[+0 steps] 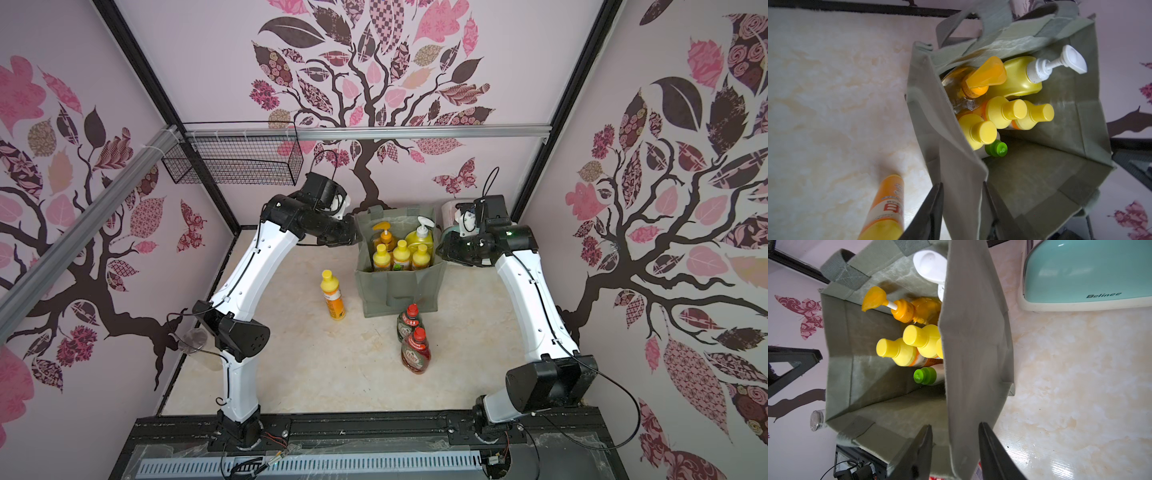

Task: Pack dish soap into the shopping bag
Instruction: Adjust the shopping bag at the center of the board.

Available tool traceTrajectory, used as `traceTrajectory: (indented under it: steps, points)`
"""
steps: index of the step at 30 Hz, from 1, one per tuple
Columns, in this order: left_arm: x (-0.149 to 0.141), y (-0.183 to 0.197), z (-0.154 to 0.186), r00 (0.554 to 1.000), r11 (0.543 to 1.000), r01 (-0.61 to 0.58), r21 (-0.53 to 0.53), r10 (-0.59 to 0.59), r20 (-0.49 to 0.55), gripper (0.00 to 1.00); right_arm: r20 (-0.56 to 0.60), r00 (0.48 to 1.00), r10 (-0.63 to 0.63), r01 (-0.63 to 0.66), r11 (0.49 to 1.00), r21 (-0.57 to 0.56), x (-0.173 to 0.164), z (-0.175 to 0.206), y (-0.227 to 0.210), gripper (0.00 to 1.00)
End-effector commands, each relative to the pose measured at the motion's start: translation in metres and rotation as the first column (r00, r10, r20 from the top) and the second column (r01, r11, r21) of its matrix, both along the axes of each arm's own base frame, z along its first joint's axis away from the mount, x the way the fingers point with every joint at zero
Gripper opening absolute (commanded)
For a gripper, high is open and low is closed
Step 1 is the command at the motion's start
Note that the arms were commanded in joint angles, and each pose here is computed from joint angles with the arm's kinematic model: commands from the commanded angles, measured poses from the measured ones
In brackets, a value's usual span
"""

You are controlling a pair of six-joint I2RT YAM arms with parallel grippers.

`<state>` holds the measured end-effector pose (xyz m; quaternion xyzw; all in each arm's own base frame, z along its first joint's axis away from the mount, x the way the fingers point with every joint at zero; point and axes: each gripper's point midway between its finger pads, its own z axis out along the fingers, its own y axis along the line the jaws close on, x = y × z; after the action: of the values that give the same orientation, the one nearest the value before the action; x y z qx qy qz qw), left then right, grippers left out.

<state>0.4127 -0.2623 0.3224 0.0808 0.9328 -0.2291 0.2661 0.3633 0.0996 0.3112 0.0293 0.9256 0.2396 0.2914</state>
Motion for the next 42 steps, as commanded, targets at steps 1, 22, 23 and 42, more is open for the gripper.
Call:
traceTrajectory:
  steps: [1,22,23,42]
  points:
    - [-0.009,0.018,0.038,0.994,1.0,-0.015,0.005,0.014,0.112,0.46,0.036,0.999,0.031,-0.03,1.0,-0.005,-0.009,0.024,0.003,0.45]
    - [-0.137,0.119,0.078,0.889,0.969,-0.238,-0.066,0.244,0.387,0.7,0.381,0.924,0.016,-0.048,0.996,0.074,-0.047,0.119,0.002,0.53]
    - [-0.142,0.118,0.074,0.893,0.971,-0.228,-0.069,0.237,0.383,0.7,0.395,0.919,0.01,-0.057,0.993,0.106,-0.05,0.12,0.005,0.52]
    - [-0.219,0.141,-0.012,0.91,0.962,-0.161,-0.22,0.231,0.344,0.7,0.427,0.874,0.234,-0.342,0.919,0.197,-0.18,0.079,0.038,0.46]
